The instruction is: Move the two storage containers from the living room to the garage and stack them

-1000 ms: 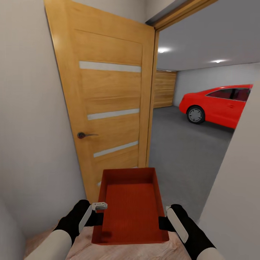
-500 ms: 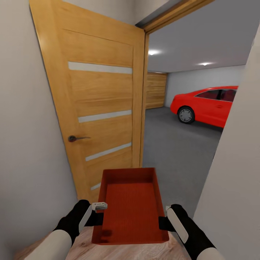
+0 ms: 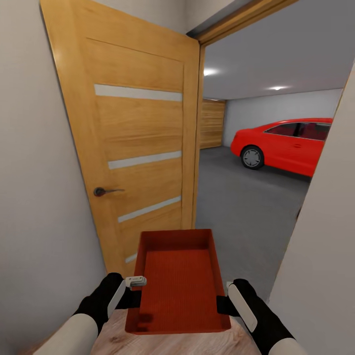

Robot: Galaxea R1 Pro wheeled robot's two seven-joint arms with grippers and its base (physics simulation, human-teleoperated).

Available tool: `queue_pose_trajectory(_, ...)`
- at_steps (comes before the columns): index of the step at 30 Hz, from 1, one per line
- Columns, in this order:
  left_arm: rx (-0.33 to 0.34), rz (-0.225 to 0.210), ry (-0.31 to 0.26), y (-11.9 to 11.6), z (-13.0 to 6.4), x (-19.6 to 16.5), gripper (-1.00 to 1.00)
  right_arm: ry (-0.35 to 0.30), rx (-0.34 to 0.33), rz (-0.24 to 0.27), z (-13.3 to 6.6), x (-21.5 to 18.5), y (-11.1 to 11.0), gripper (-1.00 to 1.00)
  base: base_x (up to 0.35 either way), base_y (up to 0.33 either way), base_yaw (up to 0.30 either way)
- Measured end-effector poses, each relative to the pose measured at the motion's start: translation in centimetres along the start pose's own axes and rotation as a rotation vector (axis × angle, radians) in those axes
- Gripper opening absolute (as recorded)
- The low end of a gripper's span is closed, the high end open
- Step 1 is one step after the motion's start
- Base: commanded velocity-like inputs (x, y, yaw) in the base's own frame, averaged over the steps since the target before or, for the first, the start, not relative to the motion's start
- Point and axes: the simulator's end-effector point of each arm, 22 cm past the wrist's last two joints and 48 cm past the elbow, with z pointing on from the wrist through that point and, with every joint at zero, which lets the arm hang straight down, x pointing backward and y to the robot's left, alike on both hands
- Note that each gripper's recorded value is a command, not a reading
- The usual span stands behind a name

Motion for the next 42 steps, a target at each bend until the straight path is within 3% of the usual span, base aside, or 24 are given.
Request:
queue_pose_trajectory(13, 0.000, 0.000, 0.000, 0.01, 0.02, 0.00, -1.00, 0.000, 0.000, 0.000, 0.01, 0.00, 0.00, -1.00, 0.061, 0.074, 0.000)
queue_pose_trajectory(24, 0.001, 0.000, 0.000, 0.00, -0.01, 0.02, -1.00, 0.000, 0.000, -0.001, -0.02, 0.00, 0.00, -1.00, 0.275, 0.061, 0.000)
queue_pose_trajectory(32, 0.000, 0.000, 0.000, 0.01, 0.03, 0.01, -1.00, 0.000, 0.000, -0.001, 0.02, 0.00, 0.00, -1.00, 0.064, 0.003, -0.006)
queue_pose_trajectory(42, 0.000, 0.001, -0.007, -0.05, -0.24, -0.22, -1.00, -0.006, -0.001, -0.001, -0.22, -0.19, 0.02, -1.00, 0.002, 0.000, -0.201)
